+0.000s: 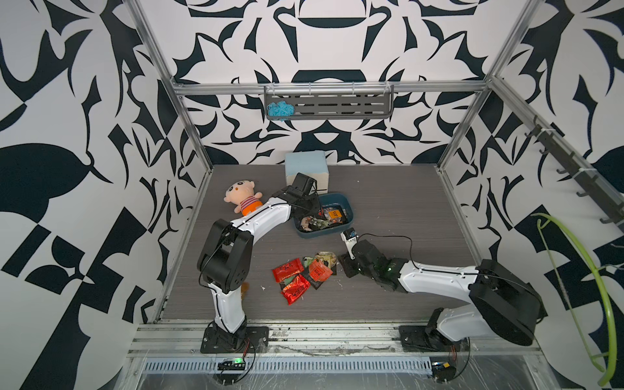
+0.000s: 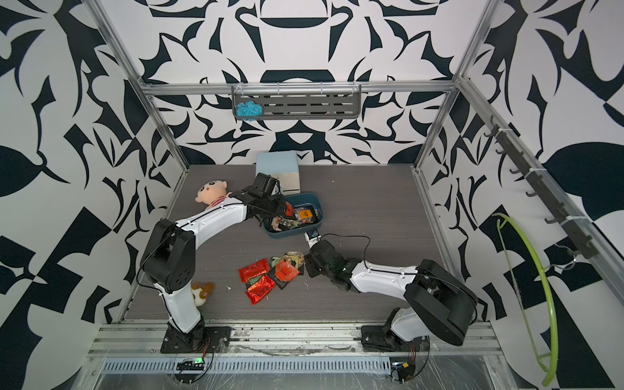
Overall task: Put the tea bags into the storage box
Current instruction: Place the tea bag in the storage box, then pick up the tea bag from the center of the board.
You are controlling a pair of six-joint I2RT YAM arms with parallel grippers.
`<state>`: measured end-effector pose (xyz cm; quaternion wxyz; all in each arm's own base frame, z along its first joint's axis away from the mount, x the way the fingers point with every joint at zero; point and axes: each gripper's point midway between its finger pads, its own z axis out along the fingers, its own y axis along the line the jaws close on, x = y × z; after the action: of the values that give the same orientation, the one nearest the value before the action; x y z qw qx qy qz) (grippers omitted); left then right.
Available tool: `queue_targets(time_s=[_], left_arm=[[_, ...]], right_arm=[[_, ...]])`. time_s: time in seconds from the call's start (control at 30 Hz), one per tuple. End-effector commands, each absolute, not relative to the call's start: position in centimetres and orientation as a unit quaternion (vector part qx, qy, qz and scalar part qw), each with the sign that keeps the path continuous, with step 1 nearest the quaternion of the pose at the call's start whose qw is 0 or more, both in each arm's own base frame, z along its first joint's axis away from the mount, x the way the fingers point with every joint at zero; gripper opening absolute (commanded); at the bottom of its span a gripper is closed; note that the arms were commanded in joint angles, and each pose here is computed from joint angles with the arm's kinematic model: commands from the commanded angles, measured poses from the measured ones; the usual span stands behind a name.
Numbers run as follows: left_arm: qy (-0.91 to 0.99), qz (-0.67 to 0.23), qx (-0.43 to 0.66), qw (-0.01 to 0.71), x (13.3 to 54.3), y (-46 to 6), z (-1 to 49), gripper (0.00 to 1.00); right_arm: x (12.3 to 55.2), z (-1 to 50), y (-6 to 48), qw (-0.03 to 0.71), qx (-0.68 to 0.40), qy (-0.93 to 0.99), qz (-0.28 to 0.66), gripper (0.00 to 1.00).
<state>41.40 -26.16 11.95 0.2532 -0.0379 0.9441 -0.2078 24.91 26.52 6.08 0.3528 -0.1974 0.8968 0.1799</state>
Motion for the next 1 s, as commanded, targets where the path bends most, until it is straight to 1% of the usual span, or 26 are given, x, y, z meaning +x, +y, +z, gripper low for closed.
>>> queue_targets(time_s=[0.0, 0.1, 0.2, 0.37, 0.43, 0.6, 0.73, 0.83, 0.97], left_arm=[[0.955, -0.139, -0.029, 0.259, 40.7, -23.2, 12.2, 0.42], [0.954, -0.103, -0.029, 0.279, 39.0, -20.7, 13.1, 0.45], [0.947, -0.151, -0.009, 0.283, 36.0, -21.2, 14.6, 0.44], [0.949, -0.210, 0.038, 0.231, 28.8, -23.6, 14.4, 0.36], [0.948, -0.243, 0.045, 0.198, 25.8, -24.7, 13.6, 0.30], [0.952, -0.257, 0.053, 0.156, 20.5, -25.9, 11.3, 0.29], [0.956, -0.250, 0.062, 0.140, 18.3, -26.8, 9.7, 0.28], [0.963, -0.235, 0.062, 0.120, 17.7, -27.2, 7.8, 0.25], [0.968, -0.218, 0.062, 0.104, 17.5, -27.8, 5.7, 0.23]], right_arm=[[25.1, 7.6, 28.0, 0.356, -0.209, 0.887, 0.208, 0.43], [24.6, 7.4, 28.7, 0.341, -0.223, 0.886, 0.223, 0.43], [23.9, 6.9, 29.8, 0.318, -0.239, 0.884, 0.245, 0.43], [22.9, 5.8, 31.4, 0.267, -0.258, 0.888, 0.271, 0.42], [22.8, 5.5, 31.6, 0.260, -0.258, 0.890, 0.273, 0.42], [22.6, 5.0, 32.0, 0.247, -0.259, 0.892, 0.277, 0.42], [22.5, 4.5, 32.2, 0.234, -0.258, 0.895, 0.278, 0.42], [22.5, 4.3, 32.3, 0.230, -0.258, 0.897, 0.277, 0.41], [22.5, 4.0, 32.2, 0.225, -0.258, 0.899, 0.274, 0.41]])
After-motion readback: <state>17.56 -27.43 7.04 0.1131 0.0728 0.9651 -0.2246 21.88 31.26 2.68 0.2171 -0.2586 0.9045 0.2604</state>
